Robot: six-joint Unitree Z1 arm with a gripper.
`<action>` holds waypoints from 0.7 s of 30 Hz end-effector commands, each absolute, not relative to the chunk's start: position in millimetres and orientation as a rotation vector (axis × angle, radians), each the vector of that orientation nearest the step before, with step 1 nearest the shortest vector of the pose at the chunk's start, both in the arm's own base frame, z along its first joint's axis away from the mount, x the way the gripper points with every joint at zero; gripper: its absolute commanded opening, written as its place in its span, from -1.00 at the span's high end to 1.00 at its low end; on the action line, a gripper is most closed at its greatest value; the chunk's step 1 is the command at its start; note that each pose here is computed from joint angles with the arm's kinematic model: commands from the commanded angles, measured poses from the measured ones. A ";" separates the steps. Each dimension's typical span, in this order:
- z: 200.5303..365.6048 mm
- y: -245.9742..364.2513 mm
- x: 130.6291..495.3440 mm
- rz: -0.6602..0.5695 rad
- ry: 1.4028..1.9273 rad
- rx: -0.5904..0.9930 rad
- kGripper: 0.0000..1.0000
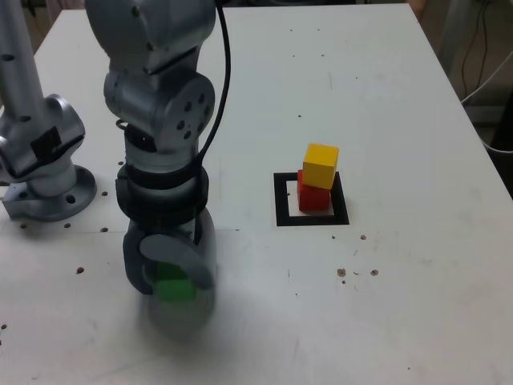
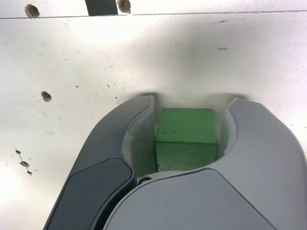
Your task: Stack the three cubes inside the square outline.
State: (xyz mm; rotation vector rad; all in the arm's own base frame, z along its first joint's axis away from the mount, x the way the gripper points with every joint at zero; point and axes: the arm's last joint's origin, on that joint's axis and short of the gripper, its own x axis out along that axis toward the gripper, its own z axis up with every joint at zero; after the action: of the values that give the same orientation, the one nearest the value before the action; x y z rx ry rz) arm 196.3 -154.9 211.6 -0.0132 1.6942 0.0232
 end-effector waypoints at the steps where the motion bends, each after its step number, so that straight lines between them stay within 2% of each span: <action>1: 212.6 -155.5 196.7 0.025 1.701 -0.006 0.84; 7: 228.0 -152.2 194.2 0.049 1.707 0.021 0.84; 11: 245.3 -150.4 199.1 0.057 1.684 0.037 0.84; 16: 280.3 -141.9 222.8 0.063 1.626 0.077 0.84; 21: 316.3 -115.0 250.6 0.022 1.609 0.149 0.84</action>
State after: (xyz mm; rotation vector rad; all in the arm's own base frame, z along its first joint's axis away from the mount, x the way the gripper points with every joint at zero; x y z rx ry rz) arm 239.6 -119.5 301.9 0.1306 1.6352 0.0657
